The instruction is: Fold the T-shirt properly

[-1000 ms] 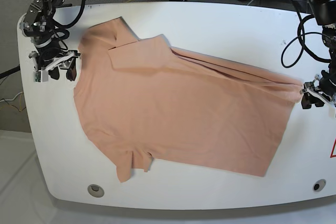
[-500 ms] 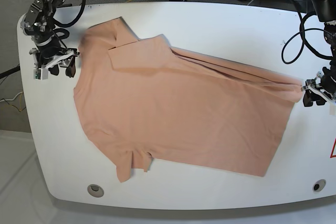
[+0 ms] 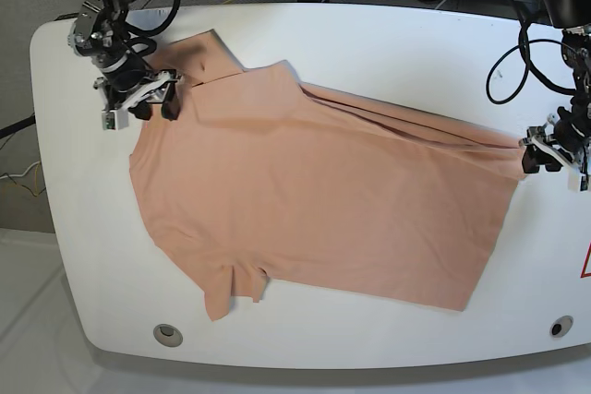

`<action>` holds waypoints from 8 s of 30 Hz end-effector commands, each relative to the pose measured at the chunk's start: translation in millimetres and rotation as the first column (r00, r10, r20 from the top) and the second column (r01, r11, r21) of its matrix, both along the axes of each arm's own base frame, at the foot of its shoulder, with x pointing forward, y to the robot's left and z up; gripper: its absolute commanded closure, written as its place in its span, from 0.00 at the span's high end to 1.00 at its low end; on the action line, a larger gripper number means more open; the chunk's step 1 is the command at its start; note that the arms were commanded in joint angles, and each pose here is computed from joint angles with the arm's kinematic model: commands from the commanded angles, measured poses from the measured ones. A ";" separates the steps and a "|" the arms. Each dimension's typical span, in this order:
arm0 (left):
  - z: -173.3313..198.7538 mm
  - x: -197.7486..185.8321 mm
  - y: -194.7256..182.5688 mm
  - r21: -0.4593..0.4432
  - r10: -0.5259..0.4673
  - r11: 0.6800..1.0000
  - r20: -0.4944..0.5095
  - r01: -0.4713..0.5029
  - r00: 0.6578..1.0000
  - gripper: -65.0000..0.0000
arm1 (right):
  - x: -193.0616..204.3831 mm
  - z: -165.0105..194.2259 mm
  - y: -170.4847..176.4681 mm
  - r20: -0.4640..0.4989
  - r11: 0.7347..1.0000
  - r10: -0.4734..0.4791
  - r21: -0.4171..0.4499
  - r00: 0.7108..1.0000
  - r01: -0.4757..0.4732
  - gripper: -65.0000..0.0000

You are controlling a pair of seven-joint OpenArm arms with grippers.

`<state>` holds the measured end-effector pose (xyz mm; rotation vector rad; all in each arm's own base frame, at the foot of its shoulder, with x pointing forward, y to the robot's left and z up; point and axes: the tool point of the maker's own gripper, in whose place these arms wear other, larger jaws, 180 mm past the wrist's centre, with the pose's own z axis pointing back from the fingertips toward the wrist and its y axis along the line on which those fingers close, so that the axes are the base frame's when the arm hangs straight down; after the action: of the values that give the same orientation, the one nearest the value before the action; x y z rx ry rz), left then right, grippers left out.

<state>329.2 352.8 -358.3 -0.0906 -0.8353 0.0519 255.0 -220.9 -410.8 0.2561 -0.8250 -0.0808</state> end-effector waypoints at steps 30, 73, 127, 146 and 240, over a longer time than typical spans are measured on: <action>20.7 11.1 6.1 0.027 -0.013 1.000 0.062 0.011 0.998 0.47 | -16.7 -22.6 12.7 -0.095 0.995 0.095 0.026 0.991 -0.093 0.53; -16.7 -9.2 -24.8 0.039 -0.121 0.992 -0.052 0.123 0.991 0.48 | -12.1 -14.7 32.8 -0.089 0.984 0.175 0.031 0.980 -0.173 0.53; 15.4 3.8 2.3 0.101 -0.087 0.991 0.047 0.082 0.995 0.48 | -0.8 4.6 33.7 -0.020 0.987 0.155 0.034 0.988 -0.155 0.53; -1.2 -24.6 -2.2 0.044 -0.081 0.996 0.004 0.081 0.997 0.49 | -2.2 2.7 35.2 -0.030 0.986 0.158 0.051 0.987 -0.156 0.53; -4.9 13.0 -31.7 0.038 -0.139 0.990 0.042 0.137 0.989 0.28 | -1.5 -3.2 39.5 -0.075 0.985 0.173 0.037 0.982 -0.171 0.53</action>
<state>324.0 300.4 -401.2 -0.1564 -0.7663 -0.1056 250.8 -177.7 -418.3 0.3649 -0.7146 0.0463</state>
